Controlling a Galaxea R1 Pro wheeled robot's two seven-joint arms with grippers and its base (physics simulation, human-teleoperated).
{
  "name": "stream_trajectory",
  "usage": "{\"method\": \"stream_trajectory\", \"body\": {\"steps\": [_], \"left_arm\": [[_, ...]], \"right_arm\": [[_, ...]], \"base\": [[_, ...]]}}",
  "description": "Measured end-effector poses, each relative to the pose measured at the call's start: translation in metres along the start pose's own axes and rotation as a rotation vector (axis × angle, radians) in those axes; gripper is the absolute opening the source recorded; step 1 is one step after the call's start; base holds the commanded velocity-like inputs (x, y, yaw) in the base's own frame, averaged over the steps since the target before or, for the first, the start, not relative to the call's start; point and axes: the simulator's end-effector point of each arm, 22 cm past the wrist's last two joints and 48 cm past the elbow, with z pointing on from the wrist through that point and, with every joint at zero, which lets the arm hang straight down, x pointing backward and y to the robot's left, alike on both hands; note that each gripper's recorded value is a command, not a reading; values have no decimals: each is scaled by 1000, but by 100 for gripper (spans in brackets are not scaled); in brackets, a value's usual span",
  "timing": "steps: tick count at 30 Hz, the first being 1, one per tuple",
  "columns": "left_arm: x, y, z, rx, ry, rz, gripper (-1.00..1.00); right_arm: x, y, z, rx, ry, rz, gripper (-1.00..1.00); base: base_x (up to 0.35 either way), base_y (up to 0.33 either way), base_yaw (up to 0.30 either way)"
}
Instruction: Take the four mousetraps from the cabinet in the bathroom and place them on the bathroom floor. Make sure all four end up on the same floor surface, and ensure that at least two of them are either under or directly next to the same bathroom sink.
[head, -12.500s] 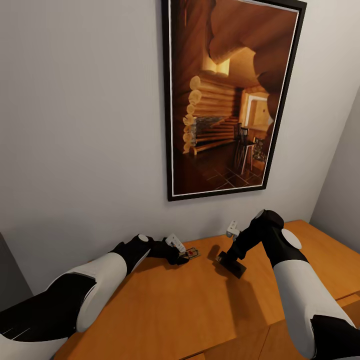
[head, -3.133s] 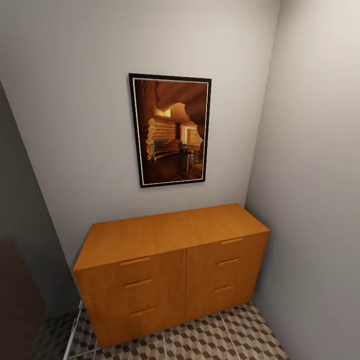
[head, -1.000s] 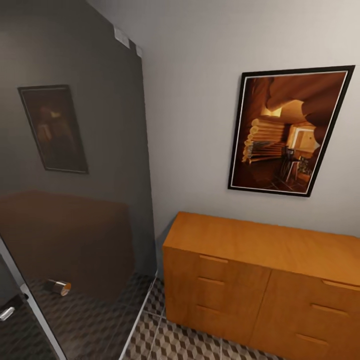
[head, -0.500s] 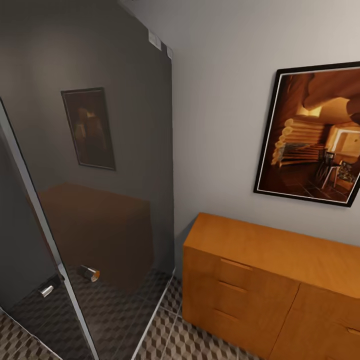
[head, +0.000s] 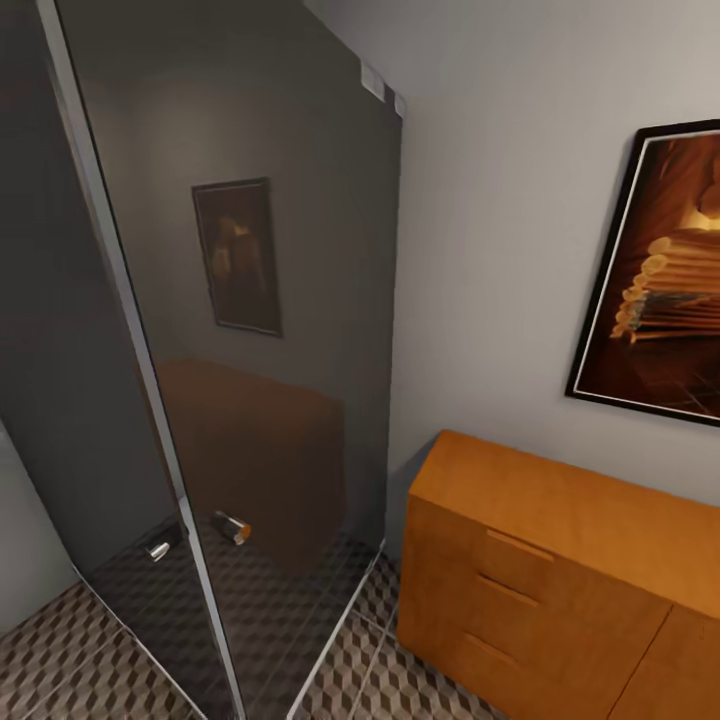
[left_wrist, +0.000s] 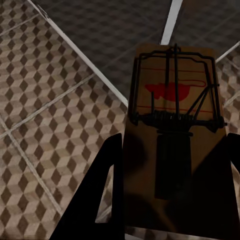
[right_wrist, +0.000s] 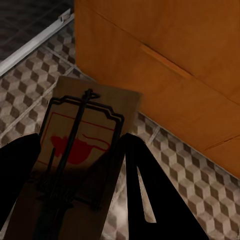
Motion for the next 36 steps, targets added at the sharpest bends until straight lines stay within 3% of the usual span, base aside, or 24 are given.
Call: {"method": "stream_trajectory", "body": {"steps": [13,36], "left_arm": [[4,-5,-2,-7,9,-15,-100],[5,-6,-2,6,17,2,-100]], "right_arm": [[1,-1,0,3,4,5,-100],[1,-1,0,5,7,7,-100]], "base": [[0,0,300],[0,0,300]]}}
